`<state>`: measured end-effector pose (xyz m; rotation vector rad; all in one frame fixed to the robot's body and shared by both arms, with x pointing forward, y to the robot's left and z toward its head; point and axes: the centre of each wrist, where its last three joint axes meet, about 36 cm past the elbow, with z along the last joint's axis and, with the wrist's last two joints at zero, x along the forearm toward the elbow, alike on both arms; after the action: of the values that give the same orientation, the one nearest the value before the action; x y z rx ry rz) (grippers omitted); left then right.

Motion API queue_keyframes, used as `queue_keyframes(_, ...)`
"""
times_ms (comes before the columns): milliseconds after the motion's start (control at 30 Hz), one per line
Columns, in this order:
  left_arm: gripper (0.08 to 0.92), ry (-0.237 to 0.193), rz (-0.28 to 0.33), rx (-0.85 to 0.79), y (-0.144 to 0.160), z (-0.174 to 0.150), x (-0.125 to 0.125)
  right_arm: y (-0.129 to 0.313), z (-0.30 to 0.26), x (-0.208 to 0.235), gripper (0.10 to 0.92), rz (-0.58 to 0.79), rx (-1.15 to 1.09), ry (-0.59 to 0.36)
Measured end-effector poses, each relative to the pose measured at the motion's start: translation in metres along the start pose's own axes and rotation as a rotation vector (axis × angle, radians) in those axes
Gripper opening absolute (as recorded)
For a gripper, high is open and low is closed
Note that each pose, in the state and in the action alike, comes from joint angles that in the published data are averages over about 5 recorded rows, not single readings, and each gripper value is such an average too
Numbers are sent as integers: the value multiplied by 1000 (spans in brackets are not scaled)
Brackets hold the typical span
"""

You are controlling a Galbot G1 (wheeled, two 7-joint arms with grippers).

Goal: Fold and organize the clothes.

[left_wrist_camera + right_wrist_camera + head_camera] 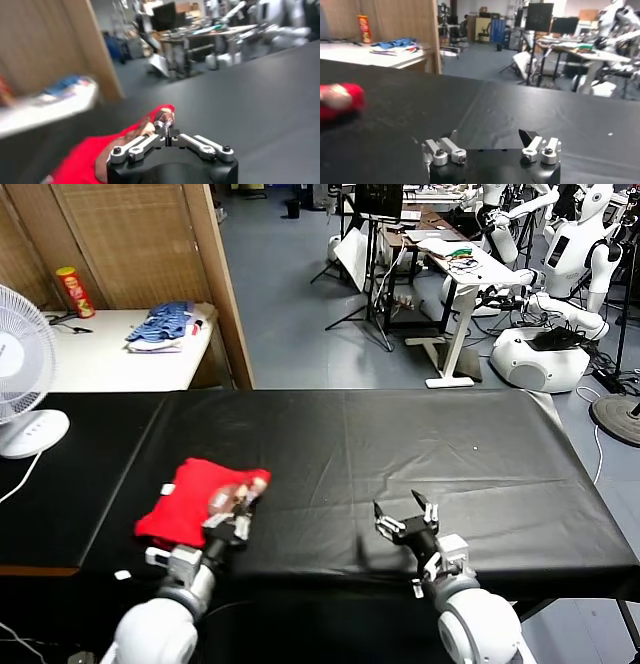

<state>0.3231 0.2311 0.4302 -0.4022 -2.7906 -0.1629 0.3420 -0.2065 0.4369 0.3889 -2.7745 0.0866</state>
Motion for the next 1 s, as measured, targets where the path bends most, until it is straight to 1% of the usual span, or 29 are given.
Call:
queue_keyframes(33,350,-6,18,12,-3,-2,1,0,0,-2,798,-21,-10,10)
queue_keyframes(100,451,-30,39,28,-6,-7,1,2,0,-6,798,-69,-32,33)
queue_keyframes(133,518,-45,45,32,-6,-10,2,2,-1,-8,798,-92,-44,46)
queue_keyframes(233,677,-89,50,35,-4,-17,3,7,-2,-16,798,-151,-86,82)
queue_keyframes(267,718,-102,47,36,-2,-20,3,10,-2,-19,798,-170,-106,95)
queue_keyframes(333,774,-119,39,38,1,-23,5,18,-3,-27,798,-214,-150,123)
queue_keyframes(433,795,-133,19,36,7,-26,8,35,-6,-43,798,-296,-207,151)
queue_keyframes(533,798,-137,-1,32,10,-26,12,55,-10,-61,798,-370,-232,158)
queue_keyframes(733,798,-133,-30,40,10,-24,20,93,-13,-99,787,-468,-238,187)
queue_keyframes(767,798,-131,-35,44,11,-23,22,98,-13,-105,767,-478,-237,192)
queue_keyframes(833,798,-126,-45,48,12,-22,24,106,-12,-115,696,-493,-236,202)
queue_keyframes(967,798,-115,-72,54,14,-19,30,116,-9,-129,488,-507,-216,196)
queue_keyframes(1000,798,-112,-79,55,15,-18,31,117,-8,-132,421,-508,-203,187)
